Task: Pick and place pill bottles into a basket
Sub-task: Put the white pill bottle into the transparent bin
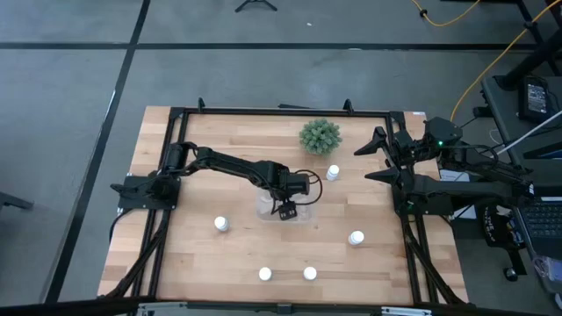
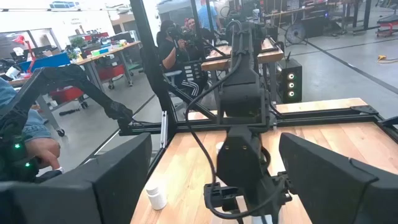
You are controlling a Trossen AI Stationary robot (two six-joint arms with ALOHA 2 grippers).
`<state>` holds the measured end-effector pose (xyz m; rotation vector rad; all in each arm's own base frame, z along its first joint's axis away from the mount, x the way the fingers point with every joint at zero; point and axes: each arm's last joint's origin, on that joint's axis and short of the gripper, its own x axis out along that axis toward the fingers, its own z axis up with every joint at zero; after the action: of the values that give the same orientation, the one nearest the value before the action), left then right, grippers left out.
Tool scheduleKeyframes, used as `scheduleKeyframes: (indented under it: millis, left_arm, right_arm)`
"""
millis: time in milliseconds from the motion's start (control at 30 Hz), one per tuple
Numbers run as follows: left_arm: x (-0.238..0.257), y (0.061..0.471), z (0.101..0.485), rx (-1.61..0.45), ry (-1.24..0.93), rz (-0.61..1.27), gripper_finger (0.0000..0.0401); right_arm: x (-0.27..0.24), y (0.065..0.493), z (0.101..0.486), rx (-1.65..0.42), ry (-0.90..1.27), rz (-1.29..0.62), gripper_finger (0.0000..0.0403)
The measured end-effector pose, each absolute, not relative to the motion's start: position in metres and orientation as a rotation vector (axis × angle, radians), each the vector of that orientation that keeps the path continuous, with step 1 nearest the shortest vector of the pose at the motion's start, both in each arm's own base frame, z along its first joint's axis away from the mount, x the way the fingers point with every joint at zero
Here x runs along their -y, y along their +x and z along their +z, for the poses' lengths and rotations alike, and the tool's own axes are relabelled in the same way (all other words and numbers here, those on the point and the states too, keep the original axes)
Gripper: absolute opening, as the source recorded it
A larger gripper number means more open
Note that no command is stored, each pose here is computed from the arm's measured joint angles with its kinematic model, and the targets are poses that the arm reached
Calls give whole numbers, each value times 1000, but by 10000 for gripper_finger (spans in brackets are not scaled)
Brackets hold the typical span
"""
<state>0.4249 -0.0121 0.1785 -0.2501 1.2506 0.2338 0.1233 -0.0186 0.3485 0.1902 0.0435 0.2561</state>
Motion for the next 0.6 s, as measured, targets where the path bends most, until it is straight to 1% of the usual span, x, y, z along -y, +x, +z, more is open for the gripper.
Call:
scheduleKeyframes:
  millis: [100, 200, 367, 467, 600]
  left_arm:
    - [7, 425, 179, -1258, -321, 202, 314]
    - [3, 425, 180, -1262, -358, 179, 331]
    - [-3, 422, 190, -1238, -384, 185, 336]
    - [-9, 418, 209, -1190, -376, 178, 337]
    - [-18, 407, 246, -1089, -384, 176, 337]
  right_arm:
    - [19, 123, 349, -43, 187, 257, 354]
    - [19, 123, 349, -42, 186, 257, 354]
    - [19, 124, 349, -43, 186, 257, 354]
    - [19, 124, 348, -43, 187, 256, 354]
    - [19, 124, 348, -44, 193, 256, 354]
